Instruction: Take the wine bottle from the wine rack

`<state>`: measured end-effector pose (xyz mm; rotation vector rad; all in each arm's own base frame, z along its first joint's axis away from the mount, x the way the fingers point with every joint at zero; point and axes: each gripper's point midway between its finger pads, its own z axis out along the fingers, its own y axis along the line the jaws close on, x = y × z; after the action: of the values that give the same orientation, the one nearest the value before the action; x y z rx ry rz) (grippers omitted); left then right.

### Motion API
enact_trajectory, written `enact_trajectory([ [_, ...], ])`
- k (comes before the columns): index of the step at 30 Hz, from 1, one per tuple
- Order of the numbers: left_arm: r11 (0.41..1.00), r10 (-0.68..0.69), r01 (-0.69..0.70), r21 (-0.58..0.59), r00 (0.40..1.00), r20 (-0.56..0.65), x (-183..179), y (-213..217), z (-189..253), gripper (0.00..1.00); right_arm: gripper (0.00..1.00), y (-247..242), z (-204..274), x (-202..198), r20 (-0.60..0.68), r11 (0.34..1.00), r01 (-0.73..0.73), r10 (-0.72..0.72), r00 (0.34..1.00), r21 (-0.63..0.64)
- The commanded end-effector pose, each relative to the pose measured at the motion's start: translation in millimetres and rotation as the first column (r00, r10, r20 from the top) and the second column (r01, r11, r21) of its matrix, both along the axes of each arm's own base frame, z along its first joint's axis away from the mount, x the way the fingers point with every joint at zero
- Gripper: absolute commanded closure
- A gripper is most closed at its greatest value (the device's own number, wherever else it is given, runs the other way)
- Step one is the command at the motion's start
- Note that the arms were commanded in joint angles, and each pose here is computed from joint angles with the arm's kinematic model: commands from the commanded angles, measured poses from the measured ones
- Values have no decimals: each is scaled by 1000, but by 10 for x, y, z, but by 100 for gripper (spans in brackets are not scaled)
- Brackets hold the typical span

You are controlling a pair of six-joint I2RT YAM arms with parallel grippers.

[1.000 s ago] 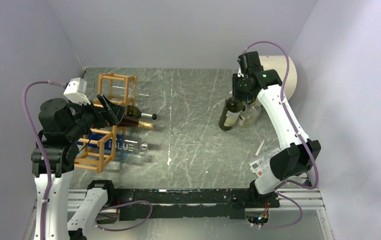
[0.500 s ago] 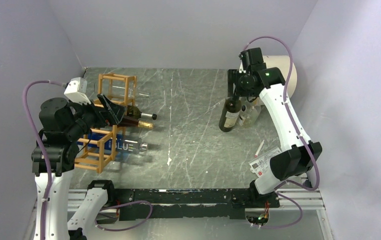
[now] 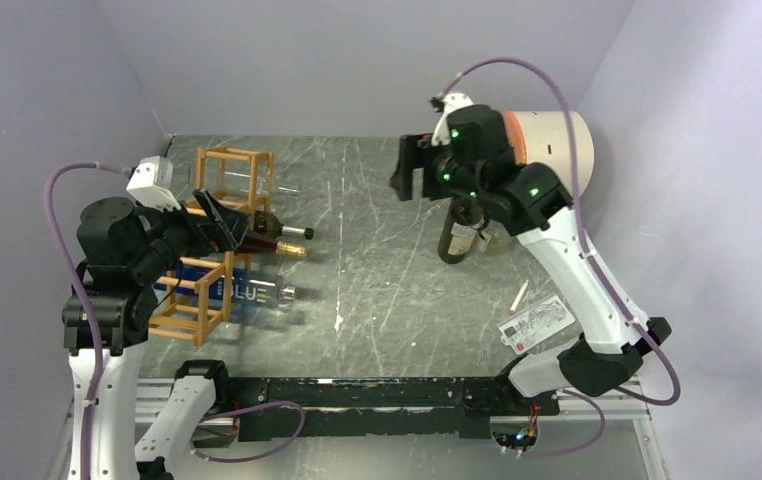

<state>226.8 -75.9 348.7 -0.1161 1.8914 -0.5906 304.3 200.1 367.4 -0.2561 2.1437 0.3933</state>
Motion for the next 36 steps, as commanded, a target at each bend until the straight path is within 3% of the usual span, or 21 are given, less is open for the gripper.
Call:
enact_trajectory([
  [1,999,33,-33,9,999,19,-43,63,74,2,17,837,113,-149,40,952,-143,137,990,271],
  [4,999,34,-34,6,999,14,-52,62,49,2,17,1384,58,-229,42,856,-217,223,974,469],
  [6,1000,26,-26,-5,1000,14,-61,41,48,2,17,1633,-55,-166,1,798,-168,206,979,579],
  [11,1000,8,-8,-17,1000,13,-107,6,24,2,16,2136,-357,137,-120,722,-18,140,983,692],
  [15,1000,13,-13,-1,1000,14,-141,27,-6,2,14,2338,-686,429,-269,658,216,-21,963,721],
  [22,998,18,-19,57,1000,18,-207,83,-101,2,13,2644,-1281,790,-508,493,530,-193,840,690],
  [29,997,22,-24,76,999,32,-277,105,-127,2,17,2953,-1696,997,-634,363,644,-165,756,674],
  [33,998,-4,1,68,999,50,-322,52,-50,2,19,3092,-1873,1131,-648,352,664,-181,740,660],
  [36,997,-6,2,72,998,62,-354,47,7,2,20,3139,-1973,1204,-671,310,690,-185,718,654],
])
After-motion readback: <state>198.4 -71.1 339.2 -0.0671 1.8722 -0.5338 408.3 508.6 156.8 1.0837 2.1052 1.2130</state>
